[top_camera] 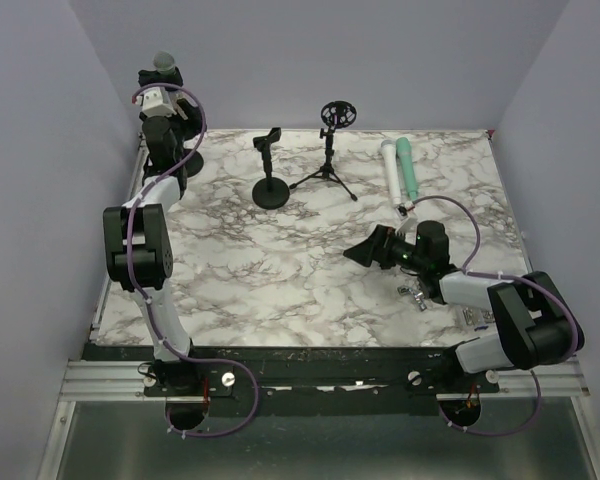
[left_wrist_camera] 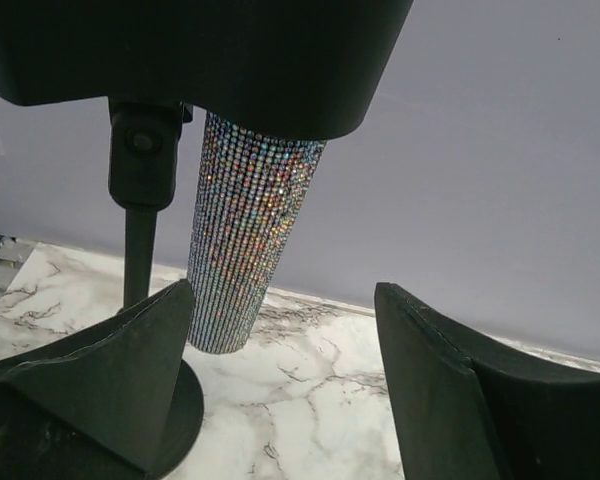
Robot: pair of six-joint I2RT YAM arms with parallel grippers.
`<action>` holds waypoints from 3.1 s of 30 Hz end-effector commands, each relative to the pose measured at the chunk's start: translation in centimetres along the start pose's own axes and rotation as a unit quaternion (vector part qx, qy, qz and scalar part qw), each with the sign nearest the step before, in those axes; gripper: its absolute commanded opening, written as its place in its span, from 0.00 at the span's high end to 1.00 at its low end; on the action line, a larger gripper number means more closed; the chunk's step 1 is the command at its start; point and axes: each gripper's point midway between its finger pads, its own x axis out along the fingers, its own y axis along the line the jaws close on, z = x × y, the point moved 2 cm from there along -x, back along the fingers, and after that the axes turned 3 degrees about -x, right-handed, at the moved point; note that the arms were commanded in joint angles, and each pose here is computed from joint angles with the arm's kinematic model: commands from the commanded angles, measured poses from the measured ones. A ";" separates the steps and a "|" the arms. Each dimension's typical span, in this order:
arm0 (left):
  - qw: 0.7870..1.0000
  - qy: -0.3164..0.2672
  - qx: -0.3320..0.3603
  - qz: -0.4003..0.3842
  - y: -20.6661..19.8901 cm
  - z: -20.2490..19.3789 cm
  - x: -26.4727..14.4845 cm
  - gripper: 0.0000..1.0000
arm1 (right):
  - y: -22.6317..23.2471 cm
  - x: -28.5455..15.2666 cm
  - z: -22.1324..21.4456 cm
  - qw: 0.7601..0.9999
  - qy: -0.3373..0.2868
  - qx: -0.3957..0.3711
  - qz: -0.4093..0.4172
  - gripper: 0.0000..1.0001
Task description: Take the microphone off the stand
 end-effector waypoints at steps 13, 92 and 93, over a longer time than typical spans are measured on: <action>0.998 -0.033 0.038 0.031 1.4 1.9 6.0 0.30 | -0.7 1.0 -1.2 1.000 0.020 0.020 0.011 0.03; 0.969 0.172 0.098 -0.145 -18.7 -7.1 -30.6 1.00 | -1.4 0.2 -1.0 1.000 0.017 -0.005 -0.026 0.04; 0.967 0.179 0.097 -0.153 -19.3 -7.3 -31.3 1.00 | -1.4 0.1 -0.9 0.999 0.015 -0.007 -0.030 0.04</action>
